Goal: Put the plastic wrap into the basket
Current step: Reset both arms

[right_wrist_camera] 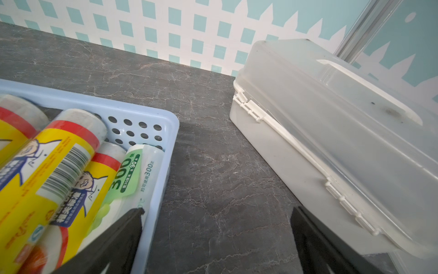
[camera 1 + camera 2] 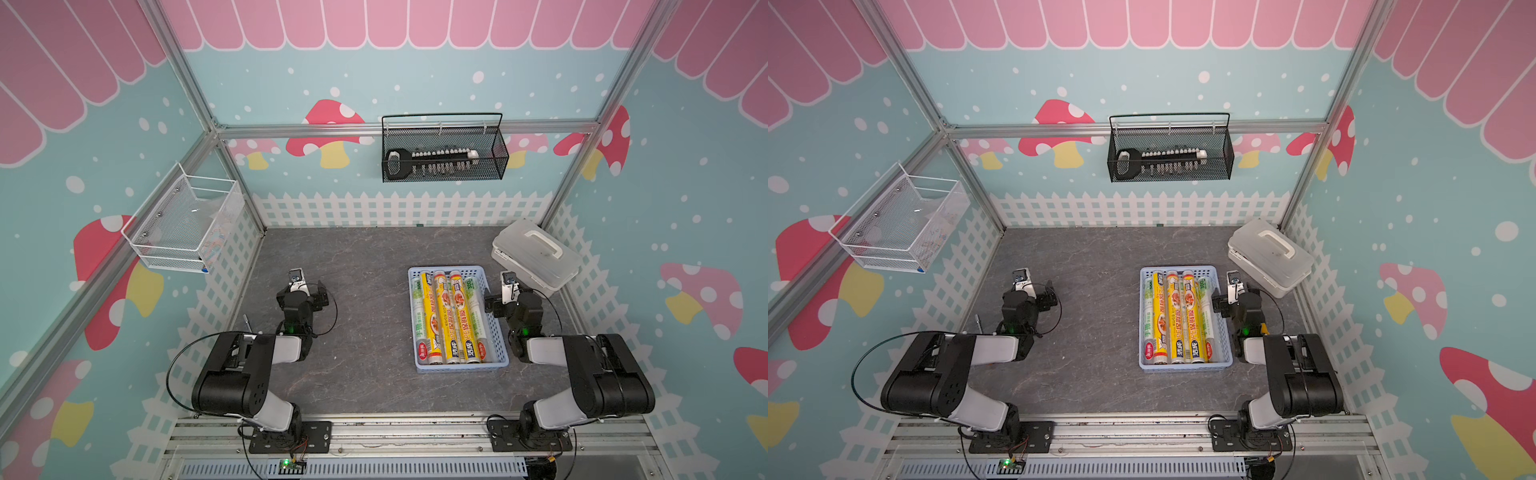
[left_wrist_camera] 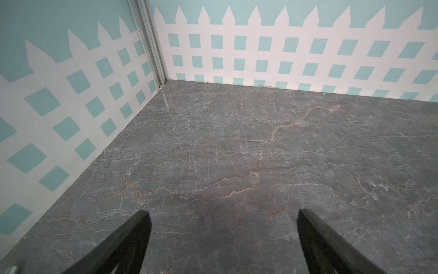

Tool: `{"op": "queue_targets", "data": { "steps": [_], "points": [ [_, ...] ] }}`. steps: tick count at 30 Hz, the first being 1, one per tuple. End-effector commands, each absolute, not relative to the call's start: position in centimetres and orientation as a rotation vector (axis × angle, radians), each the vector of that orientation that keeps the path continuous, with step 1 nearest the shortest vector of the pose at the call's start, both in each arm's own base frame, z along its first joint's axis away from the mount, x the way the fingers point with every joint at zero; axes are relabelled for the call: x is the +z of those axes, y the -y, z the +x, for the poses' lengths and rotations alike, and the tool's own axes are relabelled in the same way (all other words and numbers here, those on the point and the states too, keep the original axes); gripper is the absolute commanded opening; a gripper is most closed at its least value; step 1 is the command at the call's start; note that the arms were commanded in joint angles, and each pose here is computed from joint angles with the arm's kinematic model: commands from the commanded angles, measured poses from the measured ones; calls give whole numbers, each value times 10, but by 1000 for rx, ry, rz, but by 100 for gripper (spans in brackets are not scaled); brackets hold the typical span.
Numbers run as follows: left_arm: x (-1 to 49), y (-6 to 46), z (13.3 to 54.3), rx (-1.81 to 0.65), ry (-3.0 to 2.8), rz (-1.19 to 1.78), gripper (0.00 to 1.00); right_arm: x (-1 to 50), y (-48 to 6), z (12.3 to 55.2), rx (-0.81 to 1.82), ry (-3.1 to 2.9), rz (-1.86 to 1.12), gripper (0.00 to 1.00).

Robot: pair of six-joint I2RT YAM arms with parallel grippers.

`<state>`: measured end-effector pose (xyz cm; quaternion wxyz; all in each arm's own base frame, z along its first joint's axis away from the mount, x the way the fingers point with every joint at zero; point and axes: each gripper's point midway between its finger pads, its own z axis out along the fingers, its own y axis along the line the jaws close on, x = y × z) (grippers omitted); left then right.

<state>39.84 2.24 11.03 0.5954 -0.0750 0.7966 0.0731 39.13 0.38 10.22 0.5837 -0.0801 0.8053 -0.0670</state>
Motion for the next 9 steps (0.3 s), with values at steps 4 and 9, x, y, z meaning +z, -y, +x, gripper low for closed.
{"op": "queue_targets", "data": {
  "steps": [4,9],
  "points": [
    [115,-21,403,146,-1834,-179,99,97,4,391,-192,-1904,-154,99],
    [116,-21,402,143,-1830,-175,99,97,4,391,-193,-1904,-153,99]
  ]
}}
